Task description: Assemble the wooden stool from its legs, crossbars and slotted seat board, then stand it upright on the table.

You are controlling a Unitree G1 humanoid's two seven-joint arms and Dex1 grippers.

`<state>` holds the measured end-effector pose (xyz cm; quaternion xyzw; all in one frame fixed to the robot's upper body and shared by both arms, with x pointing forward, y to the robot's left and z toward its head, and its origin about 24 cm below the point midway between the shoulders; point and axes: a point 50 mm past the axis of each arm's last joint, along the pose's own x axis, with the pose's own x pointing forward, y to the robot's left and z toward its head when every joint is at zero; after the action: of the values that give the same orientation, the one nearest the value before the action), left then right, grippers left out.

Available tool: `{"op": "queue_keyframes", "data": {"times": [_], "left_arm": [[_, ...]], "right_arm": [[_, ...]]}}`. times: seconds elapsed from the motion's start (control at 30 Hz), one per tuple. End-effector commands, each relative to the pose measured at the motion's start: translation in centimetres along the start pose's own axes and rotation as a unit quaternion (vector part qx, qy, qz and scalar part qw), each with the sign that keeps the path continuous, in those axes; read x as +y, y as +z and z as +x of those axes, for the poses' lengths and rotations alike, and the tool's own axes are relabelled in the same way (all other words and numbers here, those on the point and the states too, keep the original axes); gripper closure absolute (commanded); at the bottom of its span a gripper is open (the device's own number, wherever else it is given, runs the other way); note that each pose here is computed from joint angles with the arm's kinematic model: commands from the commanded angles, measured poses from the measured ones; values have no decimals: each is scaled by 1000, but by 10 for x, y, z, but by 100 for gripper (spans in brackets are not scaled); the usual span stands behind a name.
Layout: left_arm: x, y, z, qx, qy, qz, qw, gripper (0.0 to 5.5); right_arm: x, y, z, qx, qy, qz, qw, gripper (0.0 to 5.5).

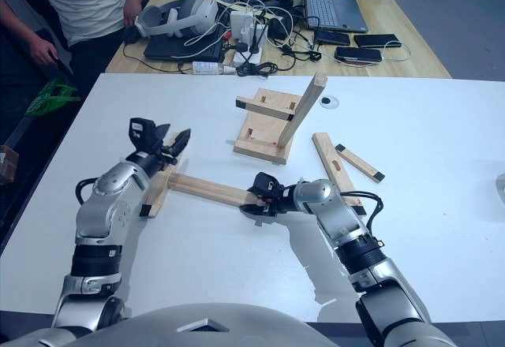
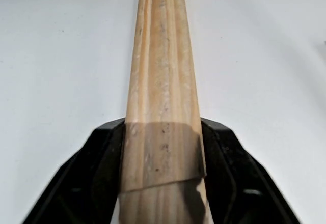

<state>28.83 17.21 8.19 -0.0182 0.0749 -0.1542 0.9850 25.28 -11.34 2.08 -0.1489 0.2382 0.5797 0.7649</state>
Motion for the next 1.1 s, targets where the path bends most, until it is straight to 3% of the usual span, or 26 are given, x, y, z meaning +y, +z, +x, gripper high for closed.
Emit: {"op": "queue_keyframes", "data": {"times": [0.03, 0.23, 0.33, 0.4, 0.47, 0.53, 0.7, 0.8, 0.87, 1.1], "left_arm": [[20, 36, 4, -73, 61, -17, 995, 260], [59, 84, -2, -158, 112, -112, 975, 260], [66, 99, -6, -177, 74, -164, 968, 260], [63, 105, -8, -182, 25, -199, 963, 260], [49, 106, -7, -177, -59, -251, 950, 260], [22, 106, -3, -162, -154, -280, 934, 260], [-14, 114, -7, -164, -297, -316, 886, 260], [-33, 133, -10, -184, -385, -341, 837, 260], [-40, 144, -11, -196, -420, -359, 810, 260], [-45, 166, -22, -230, -470, -385, 760, 260]], "right_arm": [[-4, 0, -7, -19, -34, 6, 999, 347], [6, 10, -31, -109, -29, 93, 989, 347], [10, 30, -46, -210, 10, 180, 961, 347], [8, 51, -58, -302, 36, 241, 922, 347], [2, 78, -73, -432, 78, 313, 842, 347], [8, 97, -80, -505, 147, 358, 772, 347], [26, 123, -82, -527, 246, 396, 711, 347], [30, 146, -87, -532, 295, 399, 686, 347], [30, 154, -90, -534, 310, 395, 680, 347], [32, 154, -87, -527, 324, 398, 677, 347]]}}
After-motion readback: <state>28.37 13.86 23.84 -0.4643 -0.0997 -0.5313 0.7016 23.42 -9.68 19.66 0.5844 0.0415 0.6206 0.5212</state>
